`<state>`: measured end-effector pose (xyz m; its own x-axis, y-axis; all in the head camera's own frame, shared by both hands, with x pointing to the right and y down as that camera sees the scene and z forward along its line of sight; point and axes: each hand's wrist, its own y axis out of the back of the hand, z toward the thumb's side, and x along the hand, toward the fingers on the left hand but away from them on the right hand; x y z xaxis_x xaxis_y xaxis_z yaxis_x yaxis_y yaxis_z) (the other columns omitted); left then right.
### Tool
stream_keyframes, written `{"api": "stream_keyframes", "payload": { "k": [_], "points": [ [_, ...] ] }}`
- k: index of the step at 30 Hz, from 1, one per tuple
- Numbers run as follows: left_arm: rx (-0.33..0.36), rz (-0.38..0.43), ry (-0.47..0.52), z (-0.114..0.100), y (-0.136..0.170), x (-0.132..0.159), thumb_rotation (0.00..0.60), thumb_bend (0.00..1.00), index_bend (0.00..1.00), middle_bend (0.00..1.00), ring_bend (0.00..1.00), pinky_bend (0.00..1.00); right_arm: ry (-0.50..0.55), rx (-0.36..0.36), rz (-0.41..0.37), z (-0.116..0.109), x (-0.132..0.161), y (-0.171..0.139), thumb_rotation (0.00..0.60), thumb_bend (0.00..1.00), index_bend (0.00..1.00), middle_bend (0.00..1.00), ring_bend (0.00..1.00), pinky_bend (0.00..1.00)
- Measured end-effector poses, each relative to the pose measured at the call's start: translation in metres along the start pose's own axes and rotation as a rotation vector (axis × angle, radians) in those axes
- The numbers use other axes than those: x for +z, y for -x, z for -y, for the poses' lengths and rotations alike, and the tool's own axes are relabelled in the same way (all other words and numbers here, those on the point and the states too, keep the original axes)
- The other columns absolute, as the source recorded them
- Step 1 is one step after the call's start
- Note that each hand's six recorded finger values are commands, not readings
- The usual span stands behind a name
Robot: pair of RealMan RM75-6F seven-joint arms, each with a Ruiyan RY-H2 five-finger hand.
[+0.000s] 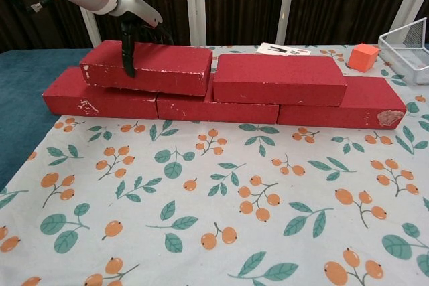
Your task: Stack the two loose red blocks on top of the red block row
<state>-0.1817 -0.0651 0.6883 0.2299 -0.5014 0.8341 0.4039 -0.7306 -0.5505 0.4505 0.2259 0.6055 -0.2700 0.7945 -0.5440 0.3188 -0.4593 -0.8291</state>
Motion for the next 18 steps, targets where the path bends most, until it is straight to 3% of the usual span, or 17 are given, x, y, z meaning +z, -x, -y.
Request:
{"api": "stream_keyframes", "payload": {
  "k": [18],
  "points": [
    [-0.004,-0.001,-0.013,0.0026,-0.0035,0.0074,0.600,0.07,0.39,0.34,0.00,0.03,0.004,0.004,-0.002,0.0000,-0.0008,0.0006,0.600,0.05,0.02,0.02,0.00,0.00]
  ]
}}
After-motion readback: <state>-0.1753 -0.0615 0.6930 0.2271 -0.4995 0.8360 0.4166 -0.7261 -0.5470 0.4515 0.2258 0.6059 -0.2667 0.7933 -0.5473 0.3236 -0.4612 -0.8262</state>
